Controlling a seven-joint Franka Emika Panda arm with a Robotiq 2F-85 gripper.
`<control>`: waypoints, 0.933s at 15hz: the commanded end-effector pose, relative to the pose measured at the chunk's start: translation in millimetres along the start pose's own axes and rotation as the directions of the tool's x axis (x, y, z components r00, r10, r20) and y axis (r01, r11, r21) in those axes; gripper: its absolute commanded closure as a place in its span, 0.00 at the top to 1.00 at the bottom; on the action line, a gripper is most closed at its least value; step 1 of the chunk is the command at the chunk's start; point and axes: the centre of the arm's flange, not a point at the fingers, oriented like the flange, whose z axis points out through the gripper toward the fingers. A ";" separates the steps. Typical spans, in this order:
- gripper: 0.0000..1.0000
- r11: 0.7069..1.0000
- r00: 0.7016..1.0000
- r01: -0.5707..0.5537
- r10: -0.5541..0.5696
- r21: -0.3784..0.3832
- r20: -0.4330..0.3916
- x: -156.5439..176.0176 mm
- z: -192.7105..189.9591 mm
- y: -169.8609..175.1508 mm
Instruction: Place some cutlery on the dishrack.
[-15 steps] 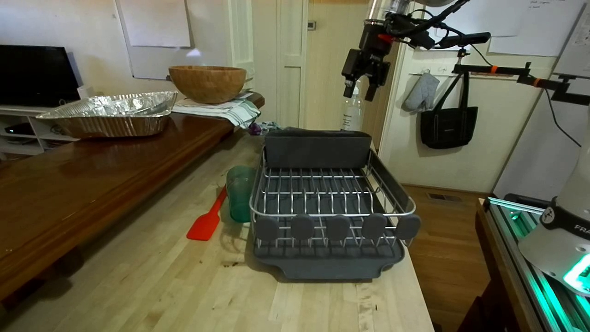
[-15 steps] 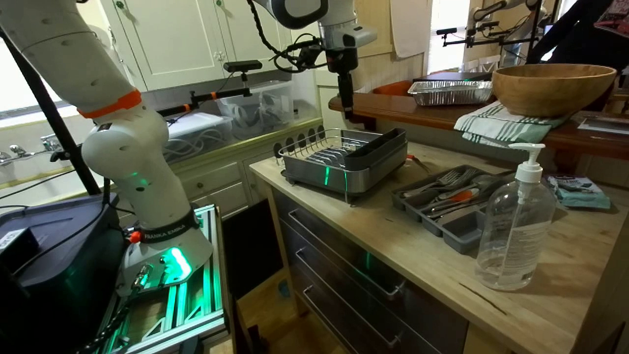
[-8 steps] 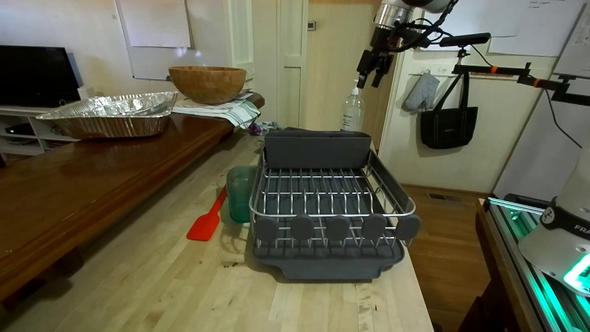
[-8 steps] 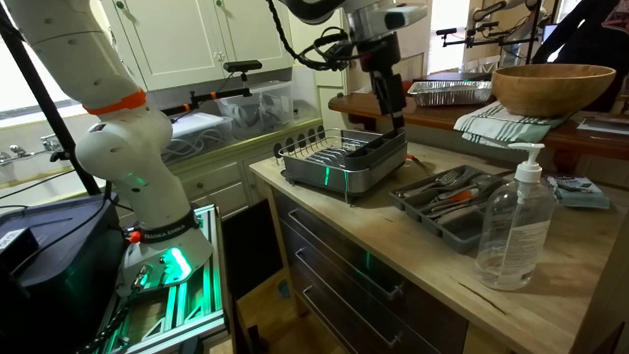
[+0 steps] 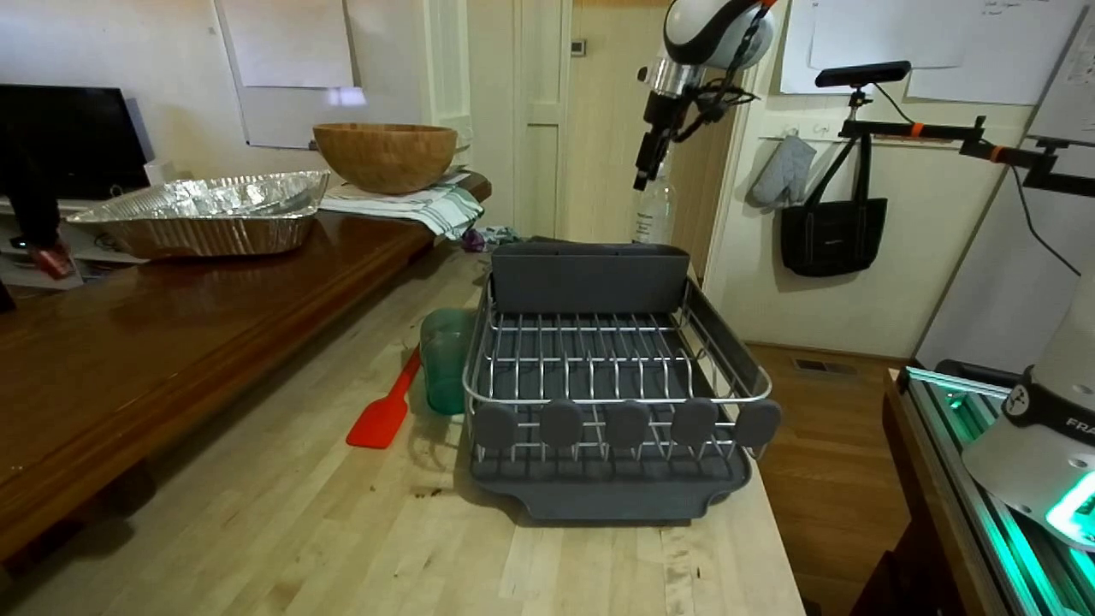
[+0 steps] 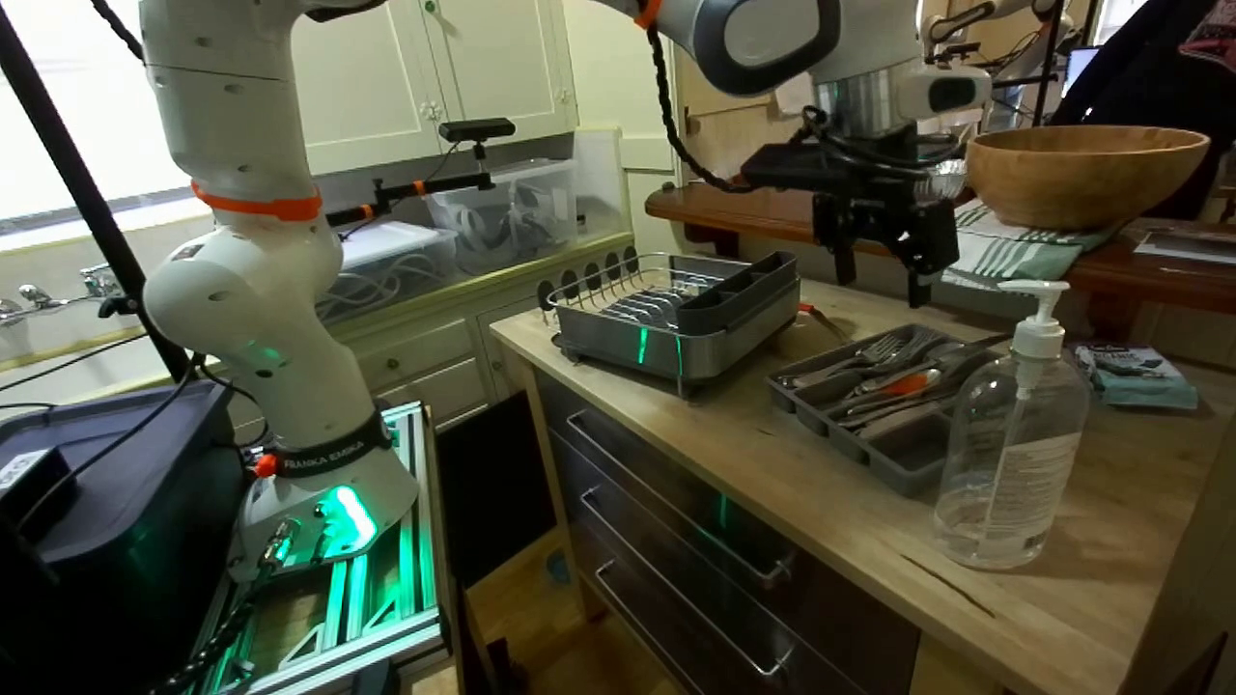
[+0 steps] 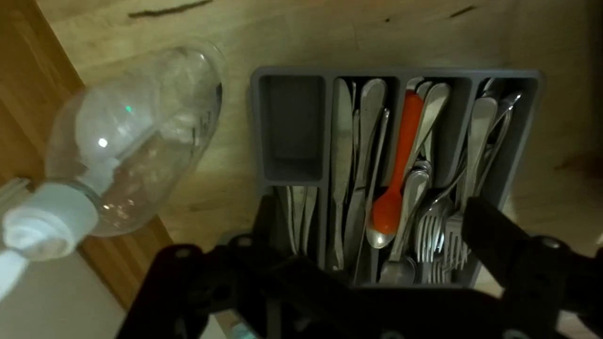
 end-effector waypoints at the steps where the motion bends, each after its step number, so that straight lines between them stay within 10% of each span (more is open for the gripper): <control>1: 1.00 0.993 0.993 0.116 -0.117 0.037 0.024 34.8 29.8 1.8; 14: 1.00 0.999 0.996 0.013 -0.017 0.045 0.089 29.9 57.5 -1.9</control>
